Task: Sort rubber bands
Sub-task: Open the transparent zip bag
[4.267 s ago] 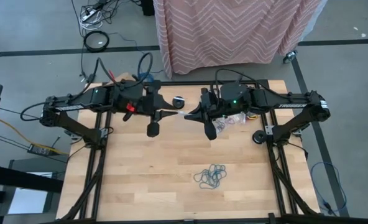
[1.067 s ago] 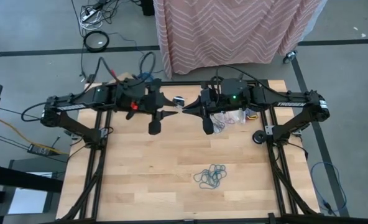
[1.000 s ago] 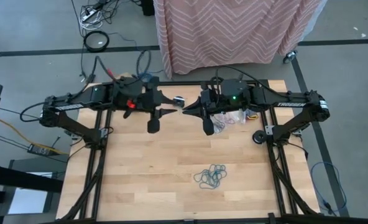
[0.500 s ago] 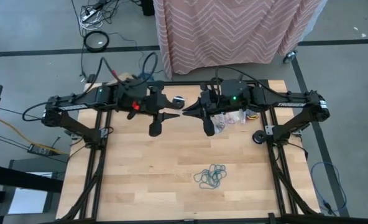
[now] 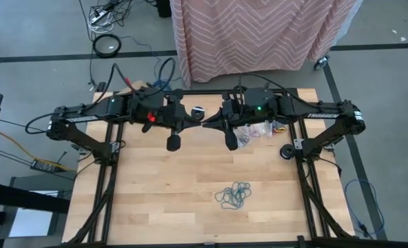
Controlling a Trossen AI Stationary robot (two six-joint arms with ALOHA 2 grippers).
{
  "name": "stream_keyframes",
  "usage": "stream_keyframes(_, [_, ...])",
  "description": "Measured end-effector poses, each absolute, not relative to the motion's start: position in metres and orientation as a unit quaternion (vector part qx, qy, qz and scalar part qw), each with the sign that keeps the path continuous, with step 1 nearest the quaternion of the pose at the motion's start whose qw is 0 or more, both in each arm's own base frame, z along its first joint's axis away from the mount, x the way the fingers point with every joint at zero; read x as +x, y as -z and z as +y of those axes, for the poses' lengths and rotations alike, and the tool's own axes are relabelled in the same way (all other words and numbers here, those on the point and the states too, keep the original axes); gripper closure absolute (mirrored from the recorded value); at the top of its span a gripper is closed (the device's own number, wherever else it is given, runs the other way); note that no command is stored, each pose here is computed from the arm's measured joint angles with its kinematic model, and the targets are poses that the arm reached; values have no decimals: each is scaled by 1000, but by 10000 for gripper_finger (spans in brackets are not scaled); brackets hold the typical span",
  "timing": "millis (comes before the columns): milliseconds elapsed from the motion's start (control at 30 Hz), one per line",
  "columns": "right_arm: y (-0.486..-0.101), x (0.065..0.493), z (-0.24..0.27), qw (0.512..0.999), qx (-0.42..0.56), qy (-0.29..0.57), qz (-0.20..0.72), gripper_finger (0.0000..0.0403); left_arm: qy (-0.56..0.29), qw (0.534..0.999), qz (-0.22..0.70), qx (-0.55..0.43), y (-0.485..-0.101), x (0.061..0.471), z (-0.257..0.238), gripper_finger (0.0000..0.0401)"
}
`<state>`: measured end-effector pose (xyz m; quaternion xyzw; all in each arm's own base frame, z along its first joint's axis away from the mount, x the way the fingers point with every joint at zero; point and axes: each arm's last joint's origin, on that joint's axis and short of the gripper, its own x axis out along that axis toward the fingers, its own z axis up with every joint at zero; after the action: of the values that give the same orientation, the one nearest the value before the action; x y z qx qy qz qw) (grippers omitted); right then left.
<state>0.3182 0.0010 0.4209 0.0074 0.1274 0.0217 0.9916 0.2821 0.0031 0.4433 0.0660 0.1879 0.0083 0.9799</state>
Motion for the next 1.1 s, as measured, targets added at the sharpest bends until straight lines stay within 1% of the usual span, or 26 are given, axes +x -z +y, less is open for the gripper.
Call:
stream_keyframes(300, [-419,318,1,990,7,-18,139,386,-16,979,191,68,-444,279,4,398])
stream_keyframes(567, [-418,317,0,989,7,-17,146,385,-33,976,202,73,-448,265,4,400])
stream_keyframes(900, [-416,316,0,988,8,-17,156,384,-58,974,207,77,-461,225,6,401])
stream_keyframes(1100, [-416,316,0,988,8,-17,156,384,-72,978,182,67,-474,192,6,401])
